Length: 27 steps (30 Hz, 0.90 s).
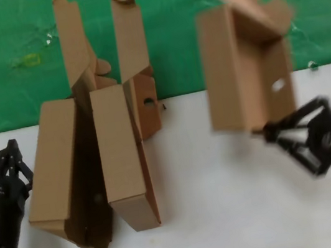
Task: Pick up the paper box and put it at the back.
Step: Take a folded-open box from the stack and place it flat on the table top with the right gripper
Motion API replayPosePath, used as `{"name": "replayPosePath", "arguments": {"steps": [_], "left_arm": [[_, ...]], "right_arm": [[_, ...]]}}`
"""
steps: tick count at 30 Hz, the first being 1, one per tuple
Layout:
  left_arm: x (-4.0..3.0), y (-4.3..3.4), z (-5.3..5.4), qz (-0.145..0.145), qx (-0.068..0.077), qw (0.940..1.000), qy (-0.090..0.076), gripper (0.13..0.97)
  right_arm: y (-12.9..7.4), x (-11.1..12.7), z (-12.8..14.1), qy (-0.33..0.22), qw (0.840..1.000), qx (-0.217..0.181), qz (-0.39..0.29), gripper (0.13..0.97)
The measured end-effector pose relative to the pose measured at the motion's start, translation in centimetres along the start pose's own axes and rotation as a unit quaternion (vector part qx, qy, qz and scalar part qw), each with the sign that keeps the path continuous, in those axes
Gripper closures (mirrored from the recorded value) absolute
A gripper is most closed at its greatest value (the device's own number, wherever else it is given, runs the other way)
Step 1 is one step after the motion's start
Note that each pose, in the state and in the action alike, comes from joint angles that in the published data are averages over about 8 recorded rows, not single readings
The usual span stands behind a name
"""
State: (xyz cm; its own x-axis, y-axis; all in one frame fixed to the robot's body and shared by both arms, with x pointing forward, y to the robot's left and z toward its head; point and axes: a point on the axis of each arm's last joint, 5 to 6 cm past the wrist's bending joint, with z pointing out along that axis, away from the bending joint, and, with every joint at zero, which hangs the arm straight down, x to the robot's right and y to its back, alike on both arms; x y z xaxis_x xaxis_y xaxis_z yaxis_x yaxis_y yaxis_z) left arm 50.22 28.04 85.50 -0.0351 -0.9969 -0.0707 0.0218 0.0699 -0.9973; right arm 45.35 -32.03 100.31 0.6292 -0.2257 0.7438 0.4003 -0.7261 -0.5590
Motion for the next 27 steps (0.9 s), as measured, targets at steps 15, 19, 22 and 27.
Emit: {"name": "replayPosePath", "arguments": {"steps": [15, 19, 22, 27], "left_arm": [[0.00, 0.00, 0.0, 0.000, 0.000, 1.0000, 0.000, 0.954], [0.00, 0.00, 0.0, 0.000, 0.000, 1.0000, 0.000, 0.954], [0.00, 0.00, 0.0, 0.000, 0.000, 1.0000, 0.000, 0.954], [0.00, 0.00, 0.0, 0.000, 0.000, 1.0000, 0.000, 0.954]], "right_arm": [[2.3, 7.5, 2.9, 0.039, 0.974, -0.219, -0.035, 0.946], [2.9, 9.3, 6.1, 0.029, 0.963, -0.267, -0.037, 0.946], [2.8, 10.7, 8.7, 0.023, 0.956, -0.288, -0.044, 0.946], [1.6, 12.5, 12.4, 0.011, 0.951, -0.302, -0.069, 0.946]]}}
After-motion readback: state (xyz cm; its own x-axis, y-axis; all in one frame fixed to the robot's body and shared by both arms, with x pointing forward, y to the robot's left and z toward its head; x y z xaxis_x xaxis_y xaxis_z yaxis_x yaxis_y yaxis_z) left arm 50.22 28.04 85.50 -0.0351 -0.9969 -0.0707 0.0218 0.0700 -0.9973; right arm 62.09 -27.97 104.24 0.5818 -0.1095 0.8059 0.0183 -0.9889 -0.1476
